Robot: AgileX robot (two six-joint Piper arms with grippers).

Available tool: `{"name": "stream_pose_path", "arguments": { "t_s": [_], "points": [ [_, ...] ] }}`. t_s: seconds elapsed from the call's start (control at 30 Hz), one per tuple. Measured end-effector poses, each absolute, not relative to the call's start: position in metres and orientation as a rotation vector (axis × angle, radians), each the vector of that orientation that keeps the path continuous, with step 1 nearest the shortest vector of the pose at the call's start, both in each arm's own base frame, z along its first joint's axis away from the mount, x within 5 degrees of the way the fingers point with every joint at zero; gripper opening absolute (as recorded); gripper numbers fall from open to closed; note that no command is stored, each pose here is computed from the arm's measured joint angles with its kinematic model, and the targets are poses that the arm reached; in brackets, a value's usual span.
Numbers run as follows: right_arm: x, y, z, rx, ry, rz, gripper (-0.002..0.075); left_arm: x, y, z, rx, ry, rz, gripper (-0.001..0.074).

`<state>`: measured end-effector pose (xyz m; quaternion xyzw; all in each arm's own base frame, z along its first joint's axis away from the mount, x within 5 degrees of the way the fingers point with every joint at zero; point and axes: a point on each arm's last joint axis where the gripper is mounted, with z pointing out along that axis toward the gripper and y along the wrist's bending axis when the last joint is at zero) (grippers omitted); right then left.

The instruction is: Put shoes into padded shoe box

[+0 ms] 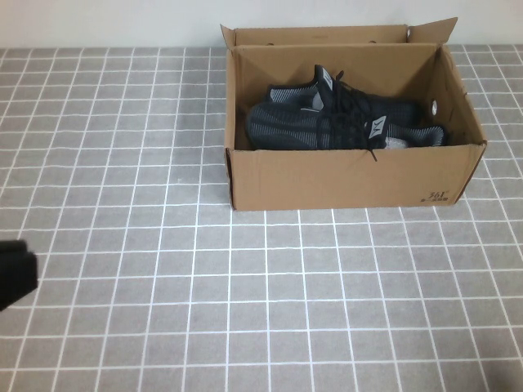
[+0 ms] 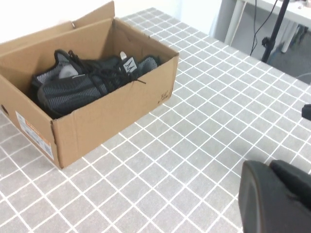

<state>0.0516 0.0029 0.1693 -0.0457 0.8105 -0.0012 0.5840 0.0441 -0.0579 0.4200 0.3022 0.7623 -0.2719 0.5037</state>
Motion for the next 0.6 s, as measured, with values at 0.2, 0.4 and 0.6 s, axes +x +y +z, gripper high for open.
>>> {"name": "stream_pose_path", "arguments": {
  "t_s": [0.2,0.4,0.6],
  "points": [
    [0.0516,0.0029,0.1693,-0.107,1.891,-0.003,-0.0008,0.0407,-0.0555,0.4202,0.727,1.828,-0.658,-0.0002],
    [0.0516,0.0029,0.1693,-0.107,1.891,-0.003,-0.0008,0.0421,-0.0562,0.4211,0.721,1.82,-0.658,-0.0002],
    [0.0516,0.0029,0.1693,-0.107,1.891,-0.003,-0.0008,0.0447,-0.0564,0.4173,0.725,1.823,-0.633,-0.0002]
  ]
}}
